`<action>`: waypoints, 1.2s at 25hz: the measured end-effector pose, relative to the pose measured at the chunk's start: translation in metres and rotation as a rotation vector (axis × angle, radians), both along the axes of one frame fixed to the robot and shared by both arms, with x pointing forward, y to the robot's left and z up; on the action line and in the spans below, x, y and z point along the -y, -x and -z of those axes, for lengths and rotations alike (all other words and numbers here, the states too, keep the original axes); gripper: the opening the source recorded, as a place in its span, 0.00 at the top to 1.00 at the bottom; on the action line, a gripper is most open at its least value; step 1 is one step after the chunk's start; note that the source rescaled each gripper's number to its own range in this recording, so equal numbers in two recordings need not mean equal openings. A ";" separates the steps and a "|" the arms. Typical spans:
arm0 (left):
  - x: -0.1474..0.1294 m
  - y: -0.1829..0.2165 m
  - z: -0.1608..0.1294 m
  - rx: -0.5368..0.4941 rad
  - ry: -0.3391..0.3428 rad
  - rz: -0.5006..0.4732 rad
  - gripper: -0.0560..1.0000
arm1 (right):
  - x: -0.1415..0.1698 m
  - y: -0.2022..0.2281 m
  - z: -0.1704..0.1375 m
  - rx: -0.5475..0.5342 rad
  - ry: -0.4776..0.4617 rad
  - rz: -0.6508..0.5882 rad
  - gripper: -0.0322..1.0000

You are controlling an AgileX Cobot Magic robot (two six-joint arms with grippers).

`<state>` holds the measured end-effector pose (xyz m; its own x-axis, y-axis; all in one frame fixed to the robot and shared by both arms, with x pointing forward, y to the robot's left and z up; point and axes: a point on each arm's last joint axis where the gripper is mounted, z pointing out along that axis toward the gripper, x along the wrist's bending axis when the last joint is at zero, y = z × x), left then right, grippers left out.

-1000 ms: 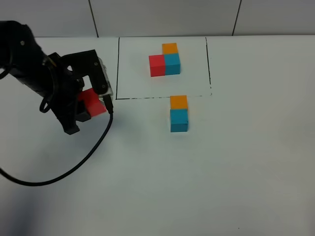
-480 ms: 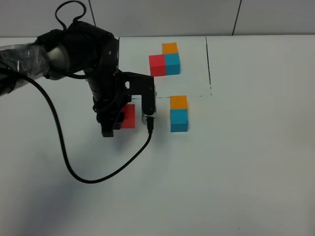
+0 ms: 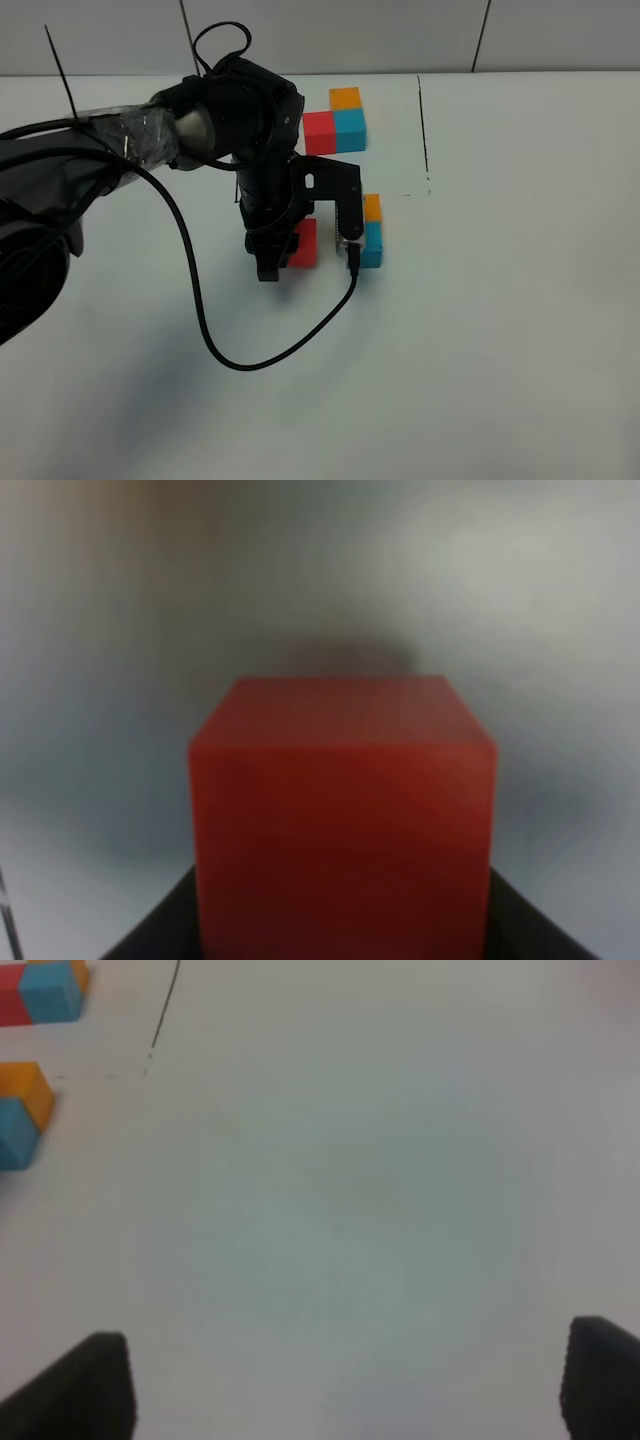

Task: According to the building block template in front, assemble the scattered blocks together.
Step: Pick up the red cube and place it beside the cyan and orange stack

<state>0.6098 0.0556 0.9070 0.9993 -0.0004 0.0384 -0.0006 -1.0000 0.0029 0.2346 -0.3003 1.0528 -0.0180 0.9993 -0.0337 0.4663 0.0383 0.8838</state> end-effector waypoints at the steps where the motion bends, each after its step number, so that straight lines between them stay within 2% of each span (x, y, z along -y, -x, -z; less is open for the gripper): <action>1: 0.001 0.001 0.003 -0.005 -0.002 0.001 0.94 | 0.000 0.000 0.000 0.000 0.000 0.000 0.26; 14: 0.009 0.000 0.007 0.017 0.039 -0.072 0.94 | 0.000 0.000 0.000 0.000 -0.001 0.000 0.26; 30: 0.010 -0.001 0.017 0.009 0.033 -0.060 0.94 | 0.000 0.000 0.000 0.000 -0.001 0.000 0.26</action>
